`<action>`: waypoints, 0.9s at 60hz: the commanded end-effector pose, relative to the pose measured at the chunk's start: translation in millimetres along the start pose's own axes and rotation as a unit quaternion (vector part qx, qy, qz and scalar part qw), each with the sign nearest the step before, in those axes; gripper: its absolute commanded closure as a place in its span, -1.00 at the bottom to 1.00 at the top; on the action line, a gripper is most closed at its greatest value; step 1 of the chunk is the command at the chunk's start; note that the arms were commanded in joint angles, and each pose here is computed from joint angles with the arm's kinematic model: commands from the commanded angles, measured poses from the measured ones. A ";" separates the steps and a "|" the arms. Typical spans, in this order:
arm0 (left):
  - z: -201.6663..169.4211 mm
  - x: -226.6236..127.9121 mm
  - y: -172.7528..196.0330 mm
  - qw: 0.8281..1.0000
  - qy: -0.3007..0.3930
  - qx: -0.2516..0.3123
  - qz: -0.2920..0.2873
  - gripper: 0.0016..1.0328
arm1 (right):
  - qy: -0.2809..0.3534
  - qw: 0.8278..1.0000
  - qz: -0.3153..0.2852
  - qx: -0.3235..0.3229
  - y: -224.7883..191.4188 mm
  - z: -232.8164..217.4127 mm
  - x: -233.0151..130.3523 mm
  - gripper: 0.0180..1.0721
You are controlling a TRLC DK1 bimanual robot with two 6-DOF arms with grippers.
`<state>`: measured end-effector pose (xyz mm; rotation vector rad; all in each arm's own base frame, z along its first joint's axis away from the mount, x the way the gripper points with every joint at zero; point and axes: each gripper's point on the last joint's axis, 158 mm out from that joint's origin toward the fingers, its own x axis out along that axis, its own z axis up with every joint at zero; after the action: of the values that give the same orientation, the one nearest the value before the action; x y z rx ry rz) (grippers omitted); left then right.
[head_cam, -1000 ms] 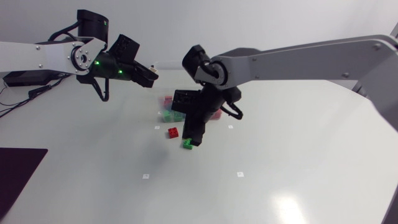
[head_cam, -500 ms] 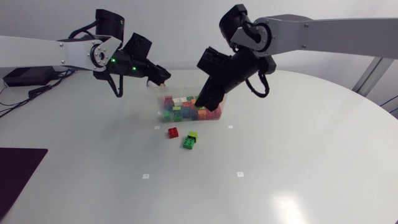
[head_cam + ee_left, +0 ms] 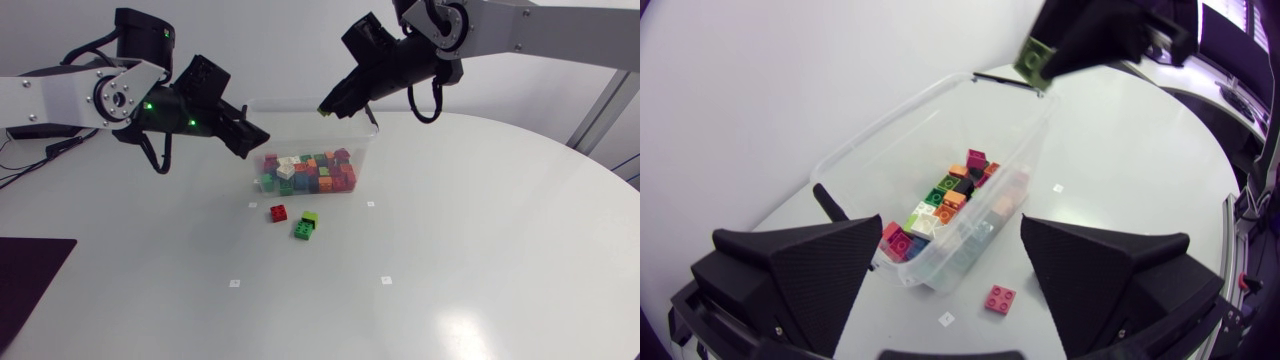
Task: Place the duplo bricks in the container
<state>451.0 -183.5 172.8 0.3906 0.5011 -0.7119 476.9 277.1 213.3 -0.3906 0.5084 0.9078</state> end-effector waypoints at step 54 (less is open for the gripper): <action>-150.6 89.4 -66.1 0.974 0.156 0.100 -0.130 -0.88 | -0.054 0.984 -0.122 0.121 -99.4 0.1 52.0 -0.86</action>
<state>408.2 -197.8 -4.9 0.6188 0.8100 -0.9566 582.7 255.7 189.1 -0.1910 0.4663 0.6245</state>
